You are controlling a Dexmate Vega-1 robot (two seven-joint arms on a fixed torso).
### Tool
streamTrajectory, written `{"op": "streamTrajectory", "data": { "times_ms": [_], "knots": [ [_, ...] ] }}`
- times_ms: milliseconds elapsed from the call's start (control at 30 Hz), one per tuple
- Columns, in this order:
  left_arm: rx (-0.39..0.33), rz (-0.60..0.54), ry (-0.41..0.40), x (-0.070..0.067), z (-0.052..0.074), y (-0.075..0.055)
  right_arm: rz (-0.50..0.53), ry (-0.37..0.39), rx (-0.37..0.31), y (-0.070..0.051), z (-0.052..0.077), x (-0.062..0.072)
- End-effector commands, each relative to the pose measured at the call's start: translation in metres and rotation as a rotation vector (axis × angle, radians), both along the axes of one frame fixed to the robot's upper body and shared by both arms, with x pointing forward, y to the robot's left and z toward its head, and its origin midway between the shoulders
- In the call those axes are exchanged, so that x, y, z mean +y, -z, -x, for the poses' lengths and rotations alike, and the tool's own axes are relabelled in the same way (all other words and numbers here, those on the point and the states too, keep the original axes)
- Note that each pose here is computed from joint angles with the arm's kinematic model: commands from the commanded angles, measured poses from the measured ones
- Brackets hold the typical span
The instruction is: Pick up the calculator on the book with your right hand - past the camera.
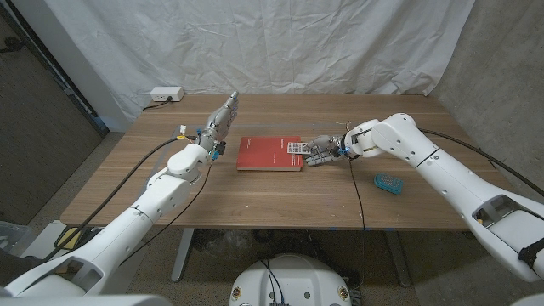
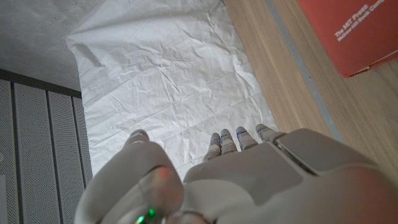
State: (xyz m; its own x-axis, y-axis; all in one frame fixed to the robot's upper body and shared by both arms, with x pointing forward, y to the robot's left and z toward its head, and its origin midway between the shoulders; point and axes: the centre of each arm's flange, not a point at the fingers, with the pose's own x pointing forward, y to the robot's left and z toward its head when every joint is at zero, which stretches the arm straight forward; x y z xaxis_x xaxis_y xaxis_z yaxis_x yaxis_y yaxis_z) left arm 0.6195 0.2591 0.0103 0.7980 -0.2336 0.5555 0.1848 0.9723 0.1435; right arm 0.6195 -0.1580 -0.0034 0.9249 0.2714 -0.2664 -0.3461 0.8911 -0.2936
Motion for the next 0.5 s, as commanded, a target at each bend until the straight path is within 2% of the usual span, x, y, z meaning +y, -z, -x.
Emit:
{"op": "streamTrajectory", "data": {
  "times_ms": [33, 500],
  "knots": [
    [0.0, -0.001, 0.001, -0.002, -0.0017, -0.0026, 0.008, 0.003, 0.004, -0.0007, -0.0039, 0.0024],
    [-0.002, 0.007, 0.012, -0.0032, -0.003, -0.0021, 0.0, 0.005, -0.001, -0.0029, -0.0031, 0.0008]
  ]
}}
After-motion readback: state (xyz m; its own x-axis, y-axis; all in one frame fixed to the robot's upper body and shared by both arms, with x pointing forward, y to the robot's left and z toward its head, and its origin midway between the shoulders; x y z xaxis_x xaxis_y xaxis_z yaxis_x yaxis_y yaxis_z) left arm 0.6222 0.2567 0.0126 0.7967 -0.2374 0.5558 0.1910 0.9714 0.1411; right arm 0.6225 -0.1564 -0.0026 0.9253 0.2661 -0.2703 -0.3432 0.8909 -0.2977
